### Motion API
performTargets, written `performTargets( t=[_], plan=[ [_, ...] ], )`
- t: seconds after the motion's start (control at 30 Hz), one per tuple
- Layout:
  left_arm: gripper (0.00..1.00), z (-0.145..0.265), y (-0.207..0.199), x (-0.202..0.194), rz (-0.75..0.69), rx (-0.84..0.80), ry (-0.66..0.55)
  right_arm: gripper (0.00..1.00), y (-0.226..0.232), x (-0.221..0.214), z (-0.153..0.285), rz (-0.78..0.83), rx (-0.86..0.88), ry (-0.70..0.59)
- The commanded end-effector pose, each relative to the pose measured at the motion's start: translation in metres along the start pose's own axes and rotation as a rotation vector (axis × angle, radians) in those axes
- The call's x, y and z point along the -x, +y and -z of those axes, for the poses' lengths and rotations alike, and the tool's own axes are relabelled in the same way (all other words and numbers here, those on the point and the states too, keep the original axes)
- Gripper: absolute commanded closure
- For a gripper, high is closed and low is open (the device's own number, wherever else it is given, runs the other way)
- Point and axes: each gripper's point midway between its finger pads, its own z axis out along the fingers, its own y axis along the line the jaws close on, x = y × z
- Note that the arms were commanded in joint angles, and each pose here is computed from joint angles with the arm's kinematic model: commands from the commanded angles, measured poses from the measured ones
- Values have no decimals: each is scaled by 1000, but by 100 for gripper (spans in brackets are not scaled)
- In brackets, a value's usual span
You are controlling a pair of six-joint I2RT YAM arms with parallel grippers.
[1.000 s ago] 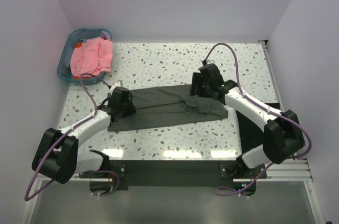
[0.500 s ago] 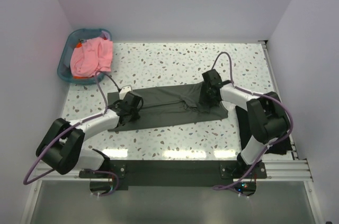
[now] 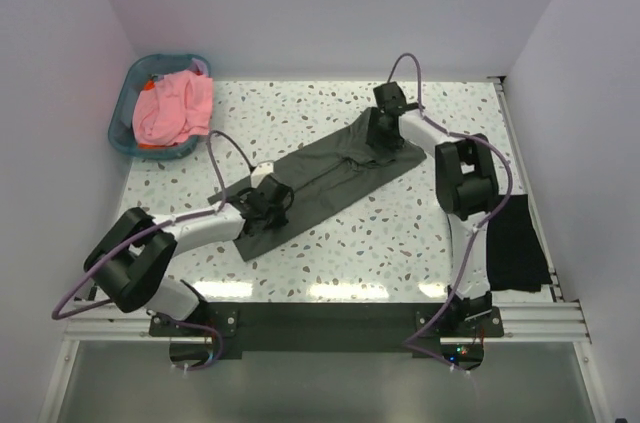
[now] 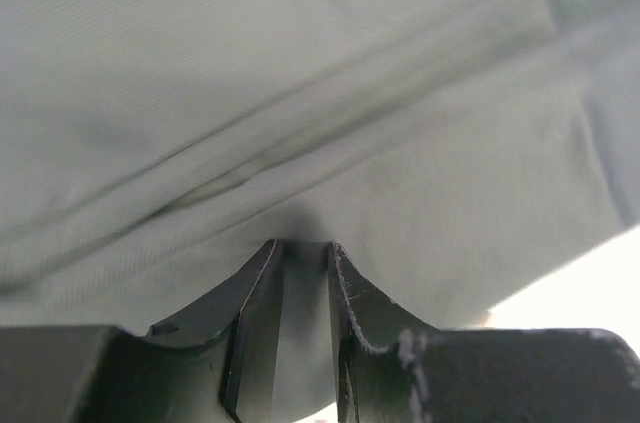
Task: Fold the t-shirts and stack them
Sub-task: Fold the tshirt
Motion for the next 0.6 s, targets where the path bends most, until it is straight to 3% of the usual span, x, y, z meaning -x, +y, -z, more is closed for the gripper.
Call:
performTargets(
  t=[0.0, 0.1, 0.27, 0.33, 0.43, 0.57],
  plan=[
    [71, 2, -62, -14, 104, -154, 55, 42, -1, 16, -34, 117, -46, 36],
    [71, 8, -109, -21, 140, -265, 91, 38, 17, 56, -39, 175, -10, -31],
    [68, 12, -187, -36, 42, -382, 131, 22, 42, 94, -51, 239, 73, -127],
    [67, 10, -194, -40, 4, -382, 145, 15, 46, 105, -45, 239, 86, -161],
    [60, 25, -202, -18, -42, -422, 71, 3, 52, 129, -22, 229, 107, -239],
    [52, 47, -201, 19, -162, -422, -59, 1, 58, 159, 16, 202, 133, -330]
  ],
)
